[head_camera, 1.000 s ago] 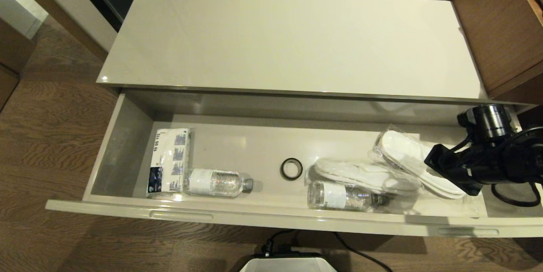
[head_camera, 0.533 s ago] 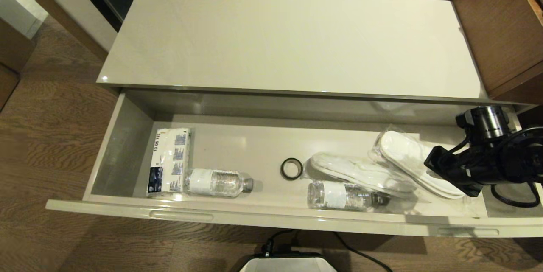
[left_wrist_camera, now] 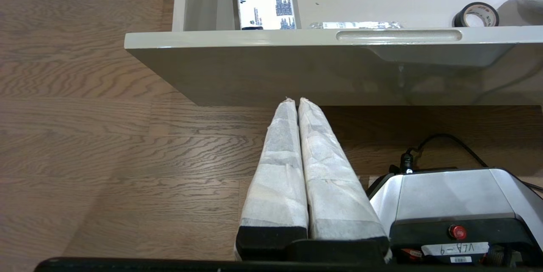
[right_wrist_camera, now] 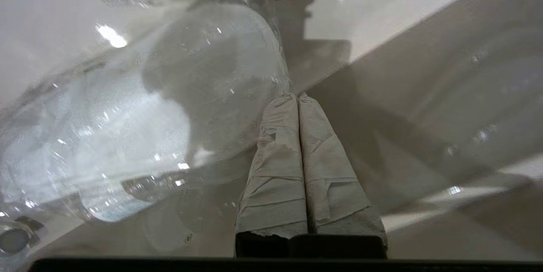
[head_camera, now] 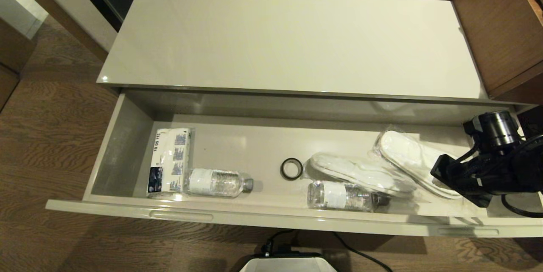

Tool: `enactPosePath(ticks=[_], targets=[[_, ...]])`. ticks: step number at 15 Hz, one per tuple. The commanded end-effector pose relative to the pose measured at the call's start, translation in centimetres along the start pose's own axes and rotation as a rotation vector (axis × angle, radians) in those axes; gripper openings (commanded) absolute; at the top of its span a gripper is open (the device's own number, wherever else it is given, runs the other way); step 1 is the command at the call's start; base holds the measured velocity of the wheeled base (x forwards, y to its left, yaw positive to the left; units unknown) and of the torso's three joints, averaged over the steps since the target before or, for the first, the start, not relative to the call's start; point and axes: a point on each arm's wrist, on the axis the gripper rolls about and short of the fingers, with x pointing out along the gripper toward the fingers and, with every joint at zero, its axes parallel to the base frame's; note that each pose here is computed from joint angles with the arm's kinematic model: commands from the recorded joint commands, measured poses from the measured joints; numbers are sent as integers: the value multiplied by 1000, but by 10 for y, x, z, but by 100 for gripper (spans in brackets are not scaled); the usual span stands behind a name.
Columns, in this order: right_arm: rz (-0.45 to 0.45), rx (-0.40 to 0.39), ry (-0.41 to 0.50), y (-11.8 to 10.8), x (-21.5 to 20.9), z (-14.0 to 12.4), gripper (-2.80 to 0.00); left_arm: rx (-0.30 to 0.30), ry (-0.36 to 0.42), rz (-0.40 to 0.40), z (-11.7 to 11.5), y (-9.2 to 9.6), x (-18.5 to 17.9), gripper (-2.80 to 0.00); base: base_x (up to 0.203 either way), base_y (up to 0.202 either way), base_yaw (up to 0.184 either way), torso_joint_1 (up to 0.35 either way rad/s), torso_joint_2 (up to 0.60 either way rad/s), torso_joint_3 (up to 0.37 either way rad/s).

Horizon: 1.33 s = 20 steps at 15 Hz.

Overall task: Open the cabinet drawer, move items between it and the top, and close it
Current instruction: Close the drawer

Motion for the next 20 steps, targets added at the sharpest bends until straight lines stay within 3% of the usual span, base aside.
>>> enactPosePath(ticks=[1,7,10,13,15,20], targets=[[23,-6,-26,0,-20,1,-280,1,2,0,0,0,0,-280,0,0,0,0,0,0],[137,-70,-103,-12,-139,-3,-280,1,2,0,0,0,0,-280,0,0,0,0,0,0],[186,-96,-122,-41,-219,-31,-280,1,2,0,0,0,0,-280,0,0,0,0,0,0],[192,-109,-105,-95,-300,-76,-280,1,2,0,0,0,0,-280,0,0,0,0,0,0],[126,-121,-18,-132,-315,-112,-280,1,2,1,0,0,0,-280,0,0,0,0,0,0],[-6,-123,152,-142,-254,-136,-280,1,2,1,0,0,0,-280,0,0,0,0,0,0]])
